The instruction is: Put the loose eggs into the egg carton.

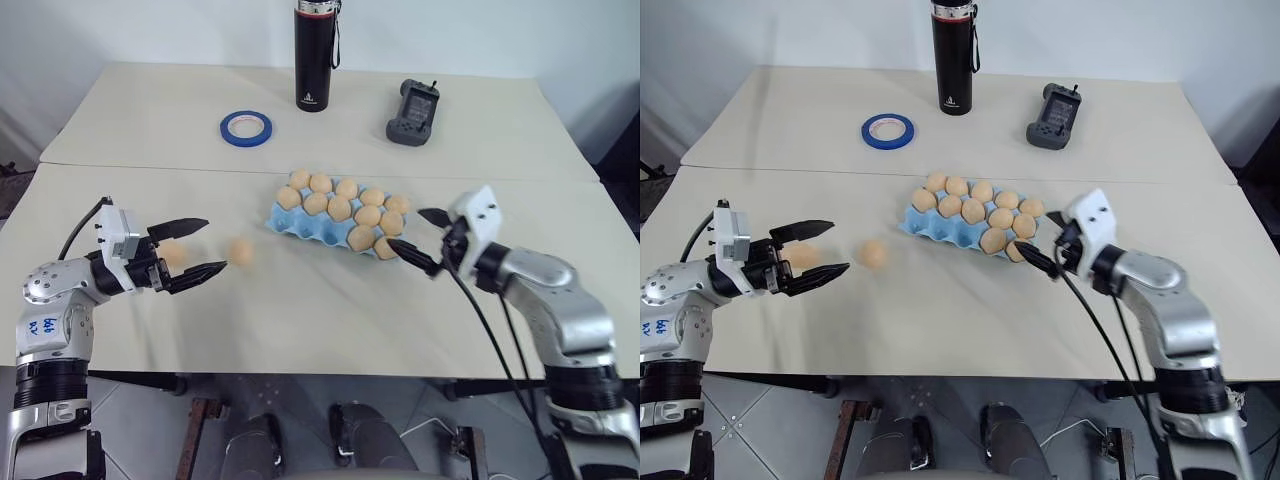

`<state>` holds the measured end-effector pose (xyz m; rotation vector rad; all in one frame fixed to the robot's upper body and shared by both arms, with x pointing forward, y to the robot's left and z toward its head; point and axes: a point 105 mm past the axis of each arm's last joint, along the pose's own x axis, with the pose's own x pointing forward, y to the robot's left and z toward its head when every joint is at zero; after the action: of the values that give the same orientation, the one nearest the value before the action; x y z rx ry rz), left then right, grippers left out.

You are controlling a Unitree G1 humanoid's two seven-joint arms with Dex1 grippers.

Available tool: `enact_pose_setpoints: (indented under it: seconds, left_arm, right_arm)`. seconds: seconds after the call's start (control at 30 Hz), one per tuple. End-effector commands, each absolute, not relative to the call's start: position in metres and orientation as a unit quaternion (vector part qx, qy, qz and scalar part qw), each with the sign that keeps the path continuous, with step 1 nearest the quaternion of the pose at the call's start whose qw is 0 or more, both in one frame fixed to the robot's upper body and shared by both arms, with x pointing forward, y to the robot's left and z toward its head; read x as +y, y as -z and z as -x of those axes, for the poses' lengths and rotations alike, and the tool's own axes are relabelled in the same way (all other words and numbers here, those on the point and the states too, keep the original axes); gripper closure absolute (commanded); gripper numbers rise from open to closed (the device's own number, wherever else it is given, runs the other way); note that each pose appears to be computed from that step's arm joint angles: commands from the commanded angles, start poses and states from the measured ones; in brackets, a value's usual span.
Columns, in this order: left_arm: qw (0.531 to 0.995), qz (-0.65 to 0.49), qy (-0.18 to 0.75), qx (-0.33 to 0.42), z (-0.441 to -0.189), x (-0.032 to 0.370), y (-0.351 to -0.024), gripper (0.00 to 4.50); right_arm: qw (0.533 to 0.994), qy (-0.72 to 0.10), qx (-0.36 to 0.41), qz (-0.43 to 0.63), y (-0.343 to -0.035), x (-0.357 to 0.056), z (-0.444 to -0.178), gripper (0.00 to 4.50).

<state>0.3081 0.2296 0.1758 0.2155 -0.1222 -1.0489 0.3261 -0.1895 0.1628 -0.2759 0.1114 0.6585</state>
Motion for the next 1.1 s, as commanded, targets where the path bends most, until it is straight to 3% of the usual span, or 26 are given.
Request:
enact_pose_setpoints:
  seconds: [0.03,0.27,0.57,0.8,1.1]
  left_arm:
    - [0.862,-0.109,0.488,-0.083,-0.307,0.236,-0.187,0.00]
    - [0.860,-0.103,0.491,-0.091,-0.307,0.235,-0.186,0.00]
    - [0.857,-0.105,0.496,-0.090,-0.305,0.237,-0.188,0.00]
    - [0.849,-0.101,0.511,-0.092,-0.301,0.234,-0.189,0.00]
    - [0.824,-0.106,0.552,-0.071,-0.288,0.231,-0.180,0.00]
  right_arm:
    - [0.941,-0.296,0.034,0.159,-0.177,-0.216,-0.316,0.04]
    - [0.961,-0.207,0.080,0.164,-0.159,-0.286,-0.300,0.04]
    - [0.969,-0.182,0.079,0.145,-0.154,-0.296,-0.293,0.04]
    - [0.988,-0.133,0.014,0.081,-0.167,-0.280,-0.346,0.04]
    - [0.991,-0.124,0.005,0.050,-0.154,-0.252,-0.400,0.04]
